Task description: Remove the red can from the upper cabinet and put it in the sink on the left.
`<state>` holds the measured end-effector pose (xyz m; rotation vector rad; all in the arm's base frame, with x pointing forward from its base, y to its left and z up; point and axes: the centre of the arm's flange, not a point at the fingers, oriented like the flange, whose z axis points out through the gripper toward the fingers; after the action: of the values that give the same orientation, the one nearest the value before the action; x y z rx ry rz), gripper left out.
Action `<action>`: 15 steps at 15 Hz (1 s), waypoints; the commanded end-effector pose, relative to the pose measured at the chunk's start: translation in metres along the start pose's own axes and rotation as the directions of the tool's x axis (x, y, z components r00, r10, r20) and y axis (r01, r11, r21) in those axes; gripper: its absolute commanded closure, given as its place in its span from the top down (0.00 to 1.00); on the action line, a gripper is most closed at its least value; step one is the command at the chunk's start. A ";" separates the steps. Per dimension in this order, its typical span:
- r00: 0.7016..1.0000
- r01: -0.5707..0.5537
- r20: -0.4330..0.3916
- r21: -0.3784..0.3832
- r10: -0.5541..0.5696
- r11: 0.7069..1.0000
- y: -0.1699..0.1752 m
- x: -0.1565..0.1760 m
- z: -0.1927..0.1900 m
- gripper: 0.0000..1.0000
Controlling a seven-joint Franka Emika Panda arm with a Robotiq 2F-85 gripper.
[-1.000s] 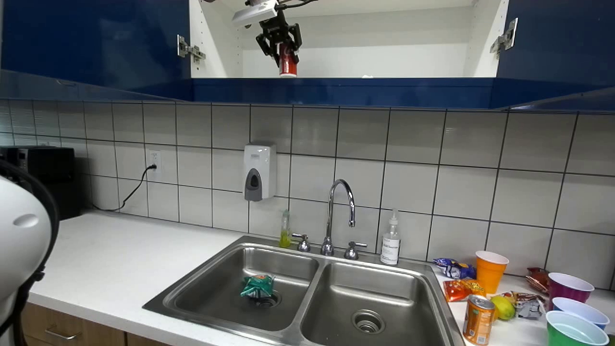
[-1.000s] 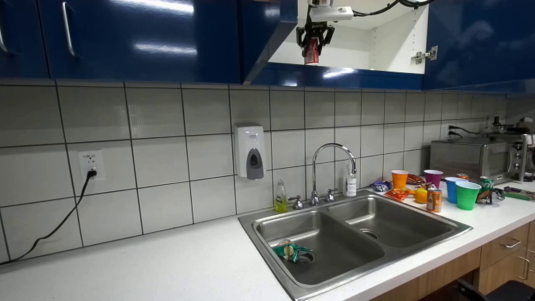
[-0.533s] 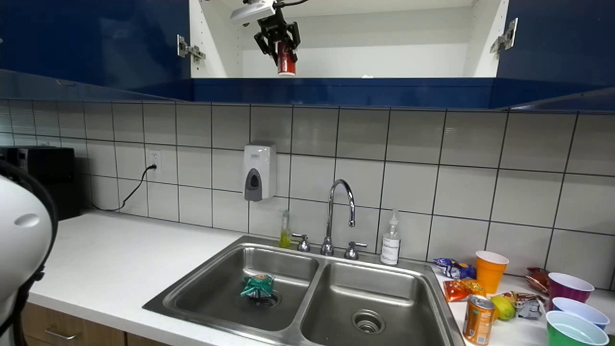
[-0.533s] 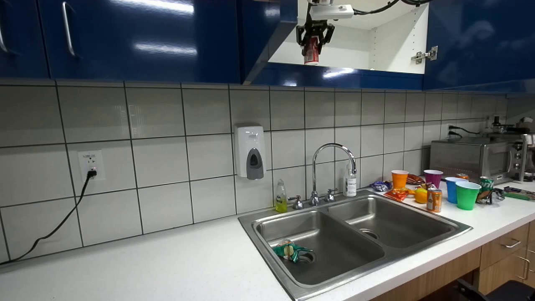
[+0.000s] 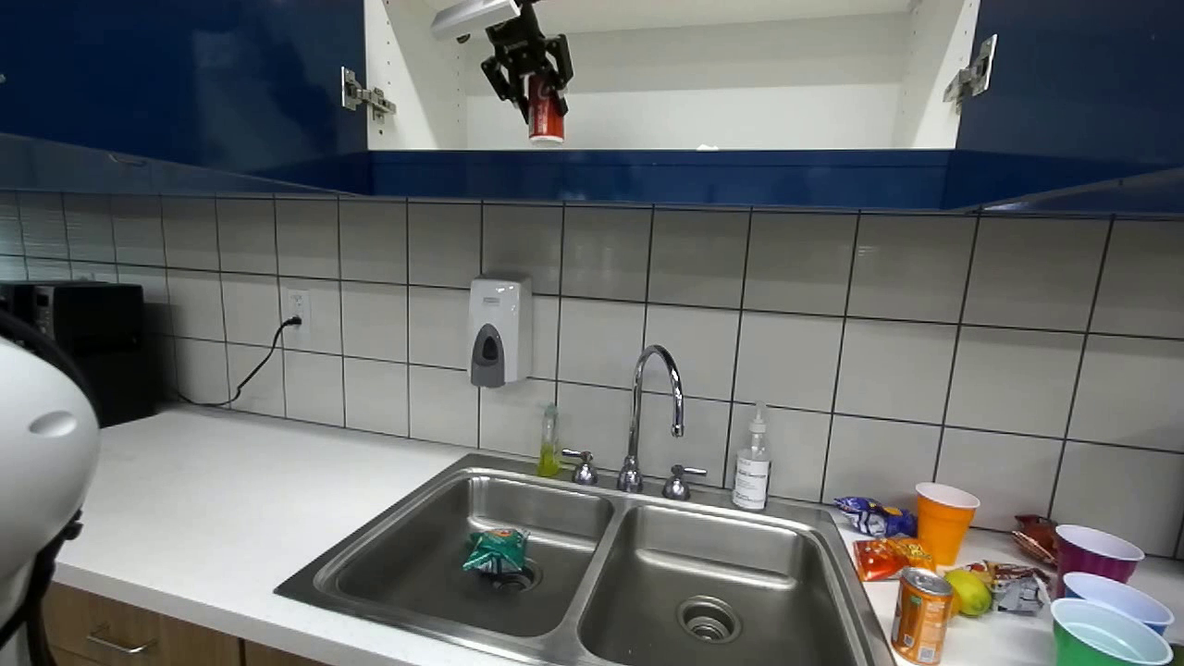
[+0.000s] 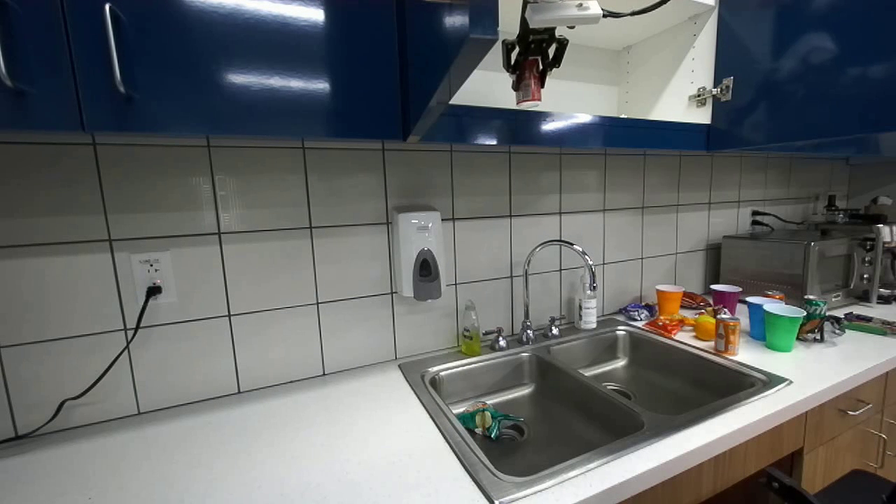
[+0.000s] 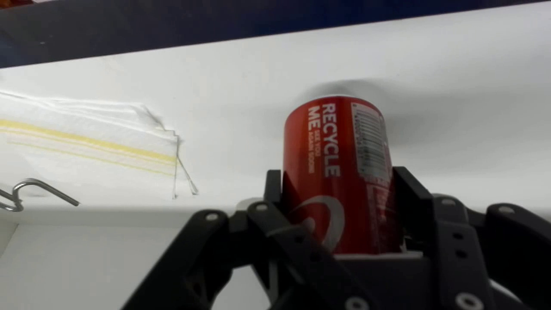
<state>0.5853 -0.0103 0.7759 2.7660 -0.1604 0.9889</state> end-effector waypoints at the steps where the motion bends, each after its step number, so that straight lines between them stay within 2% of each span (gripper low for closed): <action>1: 0.999 -0.015 -0.035 -0.028 0.014 1.000 0.004 -0.019 -0.028 0.39; 15: 0.999 0.000 -0.038 -0.018 0.000 1.000 0.008 -0.073 -0.062 0.39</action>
<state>0.5182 -0.0078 0.7818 2.7501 -0.1500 0.9884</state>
